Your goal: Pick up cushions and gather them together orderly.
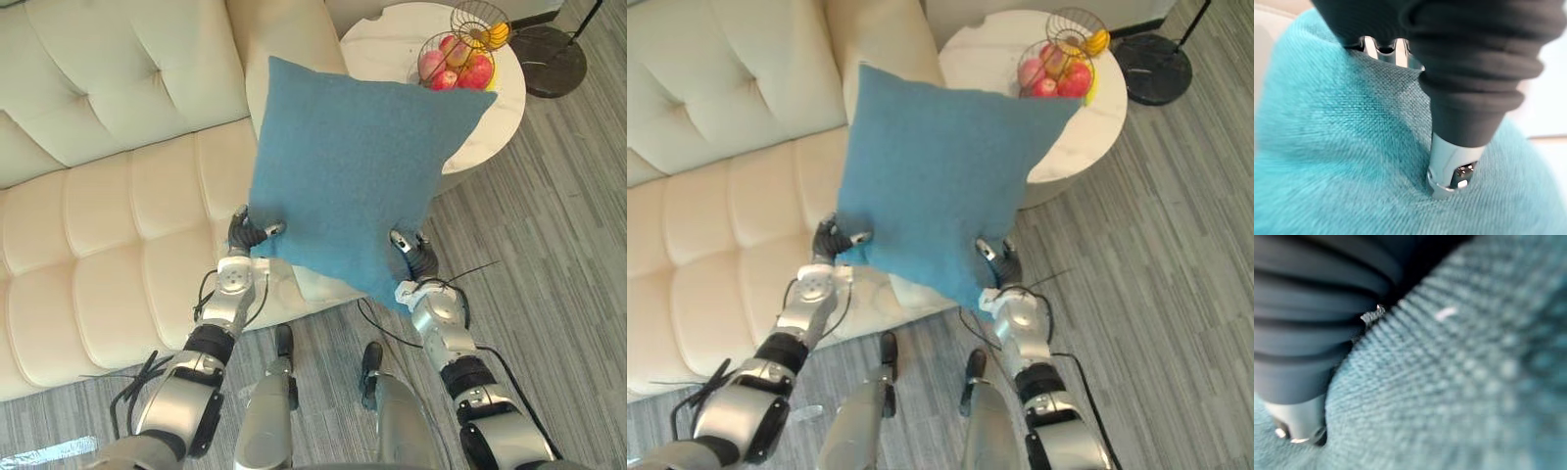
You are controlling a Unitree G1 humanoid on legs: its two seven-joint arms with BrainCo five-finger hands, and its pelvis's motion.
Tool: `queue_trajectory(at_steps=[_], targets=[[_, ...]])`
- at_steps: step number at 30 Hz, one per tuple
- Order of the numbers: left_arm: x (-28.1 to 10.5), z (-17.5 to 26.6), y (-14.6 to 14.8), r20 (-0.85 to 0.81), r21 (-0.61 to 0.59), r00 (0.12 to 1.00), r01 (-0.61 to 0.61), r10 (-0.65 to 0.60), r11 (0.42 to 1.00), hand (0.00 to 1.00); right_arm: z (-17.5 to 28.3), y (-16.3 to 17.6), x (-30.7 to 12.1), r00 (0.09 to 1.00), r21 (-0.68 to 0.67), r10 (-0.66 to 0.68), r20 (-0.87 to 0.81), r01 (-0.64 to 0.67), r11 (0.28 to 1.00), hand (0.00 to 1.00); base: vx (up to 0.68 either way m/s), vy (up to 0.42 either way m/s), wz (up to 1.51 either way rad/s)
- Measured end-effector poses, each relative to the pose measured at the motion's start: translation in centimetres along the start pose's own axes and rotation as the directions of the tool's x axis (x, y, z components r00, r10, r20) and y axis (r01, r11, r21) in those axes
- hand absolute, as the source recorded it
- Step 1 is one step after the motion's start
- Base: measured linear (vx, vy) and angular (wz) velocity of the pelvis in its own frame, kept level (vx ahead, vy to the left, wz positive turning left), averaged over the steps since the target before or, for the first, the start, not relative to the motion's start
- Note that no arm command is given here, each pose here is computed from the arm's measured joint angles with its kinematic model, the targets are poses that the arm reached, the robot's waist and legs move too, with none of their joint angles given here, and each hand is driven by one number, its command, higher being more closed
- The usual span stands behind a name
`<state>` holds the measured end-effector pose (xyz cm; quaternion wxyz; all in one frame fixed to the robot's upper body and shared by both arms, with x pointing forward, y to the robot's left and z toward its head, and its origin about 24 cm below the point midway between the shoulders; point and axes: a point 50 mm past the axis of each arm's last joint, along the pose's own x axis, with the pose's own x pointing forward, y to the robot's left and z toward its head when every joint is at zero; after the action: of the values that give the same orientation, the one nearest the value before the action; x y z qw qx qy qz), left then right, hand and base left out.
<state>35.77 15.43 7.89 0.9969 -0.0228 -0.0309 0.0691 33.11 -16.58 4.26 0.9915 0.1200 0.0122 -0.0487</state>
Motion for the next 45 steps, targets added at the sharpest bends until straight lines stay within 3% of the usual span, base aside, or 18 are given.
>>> queue_trajectory(at_steps=[7, 12, 24, 38, 45], targets=[[-0.4, 3.5, -2.0, 0.159, -0.105, 0.986, 0.077, -0.06, 0.991, 1.0, 0.8, 0.1, 0.0, 0.999, 0.013, -0.009, 0.036, 0.009, 1.0, 1.0, 0.04, 0.012, -0.02], [-2.9, 4.0, -3.3, 0.226, -0.161, 0.966, 0.165, -0.127, 0.973, 1.0, 0.0, -0.7, -2.1, 0.999, 0.021, -0.016, 0.035, 0.015, 1.0, 1.0, 0.02, 0.003, -0.06], [-10.6, -2.5, -1.6, 0.027, -0.267, 0.986, 0.167, -0.165, 0.949, 1.0, -2.9, -2.6, -8.9, 0.998, -0.009, -0.058, -0.021, 0.058, 0.998, 1.0, 0.01, 0.007, 0.02], [-13.8, -0.8, -2.5, 0.087, -0.467, 0.989, 0.148, -0.122, 0.872, 1.0, 1.9, -1.6, -11.3, 0.976, 0.022, -0.057, 0.21, 0.053, 0.998, 1.0, -0.08, -0.086, 0.66], [-14.0, -0.3, -3.6, 0.118, -0.504, 0.982, 0.188, -0.149, 0.843, 1.0, 3.0, -2.0, -11.3, 0.958, 0.038, -0.101, 0.268, 0.094, 0.995, 1.0, -0.13, -0.056, 1.12]])
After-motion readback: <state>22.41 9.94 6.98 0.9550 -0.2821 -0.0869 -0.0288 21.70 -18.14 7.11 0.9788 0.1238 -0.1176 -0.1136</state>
